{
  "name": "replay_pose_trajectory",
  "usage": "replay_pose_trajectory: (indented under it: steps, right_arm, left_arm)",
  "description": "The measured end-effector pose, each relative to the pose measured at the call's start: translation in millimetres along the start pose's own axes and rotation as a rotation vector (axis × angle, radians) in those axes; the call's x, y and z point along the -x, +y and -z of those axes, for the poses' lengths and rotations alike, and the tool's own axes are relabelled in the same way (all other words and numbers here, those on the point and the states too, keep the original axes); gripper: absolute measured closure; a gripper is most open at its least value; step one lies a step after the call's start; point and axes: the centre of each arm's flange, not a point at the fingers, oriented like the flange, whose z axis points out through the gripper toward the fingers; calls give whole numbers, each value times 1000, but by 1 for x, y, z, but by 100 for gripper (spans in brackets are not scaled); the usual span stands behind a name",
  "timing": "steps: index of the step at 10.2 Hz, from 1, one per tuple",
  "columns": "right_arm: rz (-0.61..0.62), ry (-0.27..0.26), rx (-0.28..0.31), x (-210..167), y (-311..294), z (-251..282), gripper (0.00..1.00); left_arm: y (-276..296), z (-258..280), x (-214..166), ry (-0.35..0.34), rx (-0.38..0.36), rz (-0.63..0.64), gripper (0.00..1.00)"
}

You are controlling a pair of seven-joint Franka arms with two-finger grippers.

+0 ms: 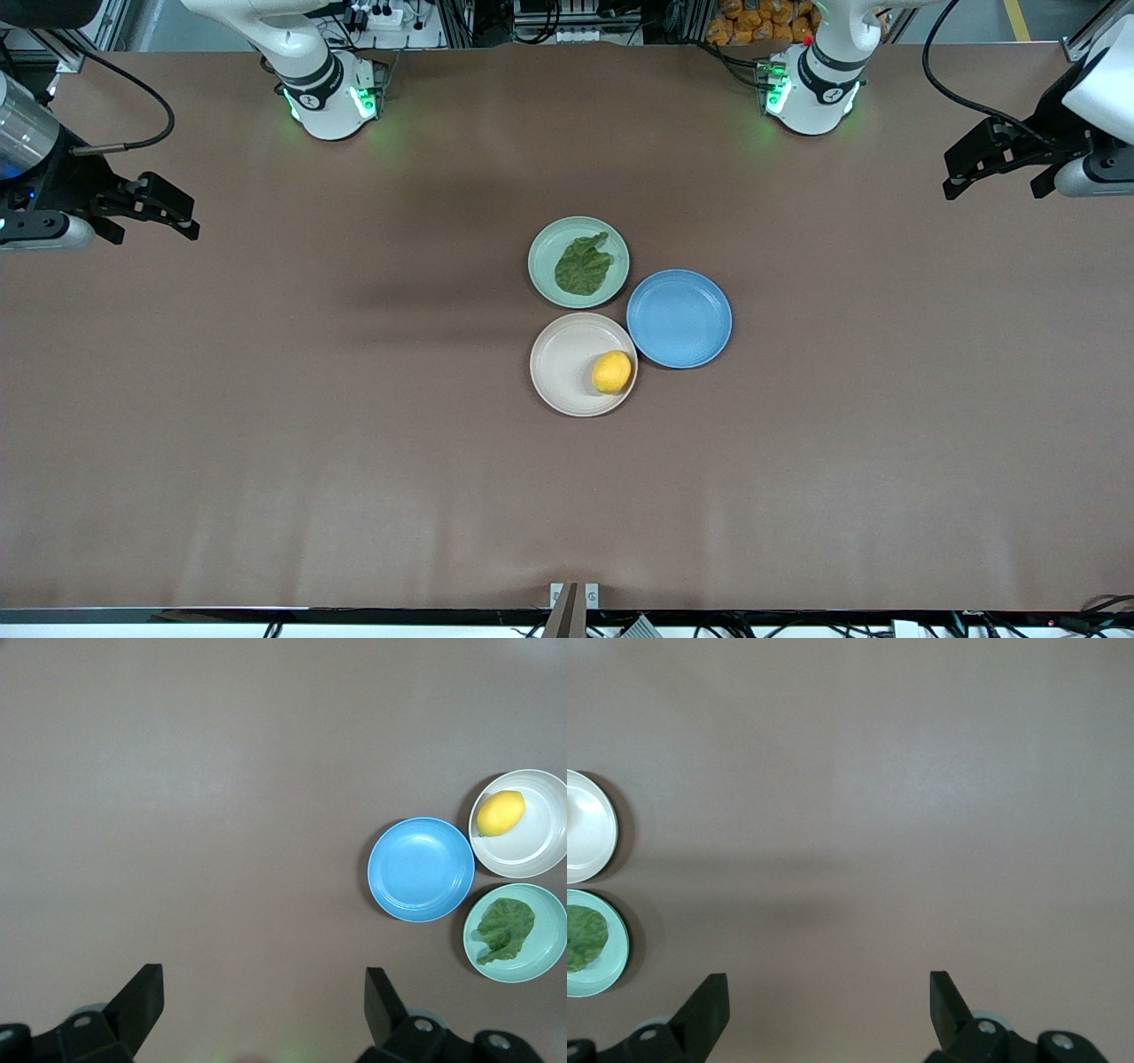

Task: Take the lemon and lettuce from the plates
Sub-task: 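Raise the right gripper and move it toward the plates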

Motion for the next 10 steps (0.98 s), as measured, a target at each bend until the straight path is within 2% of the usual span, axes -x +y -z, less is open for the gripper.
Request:
replay_pose_trajectory:
  steps: [10]
  right_arm:
    - [43,-14,0,-1,-31,-9,0]
  left_arm:
    - [-1,0,0,-1,0,2,0]
